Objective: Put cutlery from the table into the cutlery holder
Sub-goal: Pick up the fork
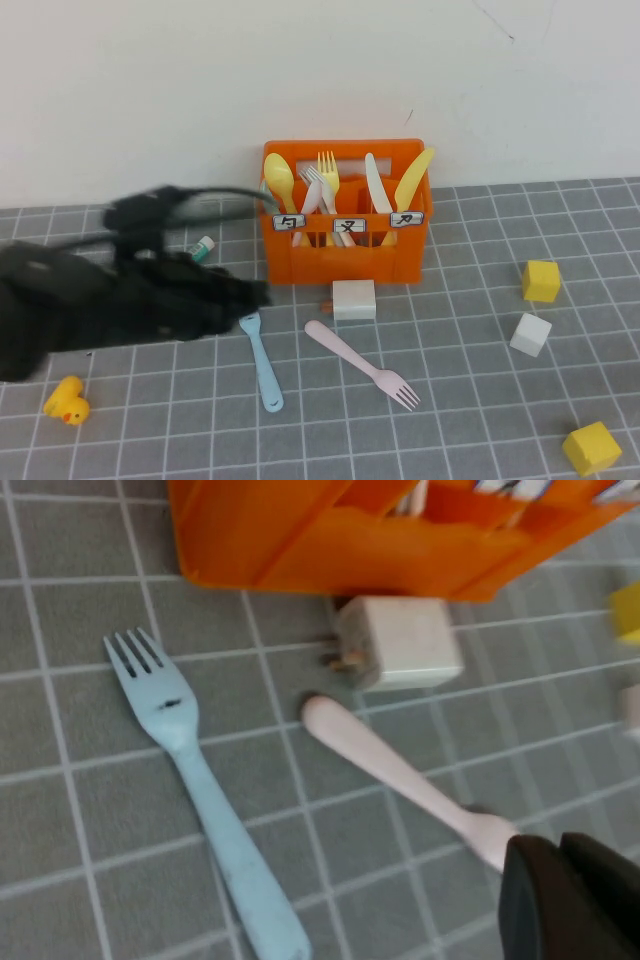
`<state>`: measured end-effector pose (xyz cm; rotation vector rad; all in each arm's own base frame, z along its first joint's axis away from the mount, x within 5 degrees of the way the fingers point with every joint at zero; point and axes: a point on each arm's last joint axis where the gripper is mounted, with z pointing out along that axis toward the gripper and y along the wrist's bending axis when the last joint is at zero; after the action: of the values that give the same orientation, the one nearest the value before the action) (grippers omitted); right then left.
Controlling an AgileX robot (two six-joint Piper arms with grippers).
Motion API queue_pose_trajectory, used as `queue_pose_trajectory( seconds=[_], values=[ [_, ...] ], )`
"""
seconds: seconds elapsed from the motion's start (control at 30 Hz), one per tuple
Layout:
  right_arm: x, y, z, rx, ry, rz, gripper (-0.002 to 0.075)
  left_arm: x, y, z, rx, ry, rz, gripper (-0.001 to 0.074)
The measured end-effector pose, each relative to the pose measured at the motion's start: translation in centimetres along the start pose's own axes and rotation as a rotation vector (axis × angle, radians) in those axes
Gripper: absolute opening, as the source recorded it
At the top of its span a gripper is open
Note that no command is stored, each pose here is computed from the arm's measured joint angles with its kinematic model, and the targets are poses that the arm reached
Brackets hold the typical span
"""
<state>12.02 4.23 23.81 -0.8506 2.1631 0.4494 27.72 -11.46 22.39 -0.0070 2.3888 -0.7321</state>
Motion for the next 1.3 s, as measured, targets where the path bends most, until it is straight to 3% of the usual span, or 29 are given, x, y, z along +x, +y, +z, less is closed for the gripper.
queue_pose_trajectory(
  seconds=[0.23,0.33,0.67,0.77,1.03,1.13,1.3],
  values=[
    [0.0,0.0,0.0,0.000,0.002,0.002,-0.0001,0.8,-1.0,3.5,-0.059,0.024,0.042,-0.0001],
    [0.0,0.0,0.0,0.002,0.001,0.001,-0.0001,0.7,-0.8,4.5,-0.074,0.080,0.154,-0.0001],
    [0.0,-0.1,0.1,0.007,0.001,0.001,-0.0001,1.0,-0.1,5.2,-0.231,0.516,0.296,-0.0001],
    [0.0,-0.1,0.1,0.011,0.000,0.000,-0.0001,0.9,0.0,5.0,-0.281,0.577,0.249,-0.0001],
    [0.0,-0.2,0.1,0.015,-0.001,0.000,-0.0001,0.1,-0.1,5.4,-0.316,0.482,0.124,0.0008],
    [0.0,-0.2,0.1,0.015,-0.001,0.000,-0.0001,-0.2,-0.2,5.7,-0.311,0.432,0.087,0.0076],
    [0.0,-0.2,0.1,0.015,-0.002,0.000,-0.0001,-0.4,-0.1,6.6,-0.296,0.380,0.045,0.0302]
  ],
)
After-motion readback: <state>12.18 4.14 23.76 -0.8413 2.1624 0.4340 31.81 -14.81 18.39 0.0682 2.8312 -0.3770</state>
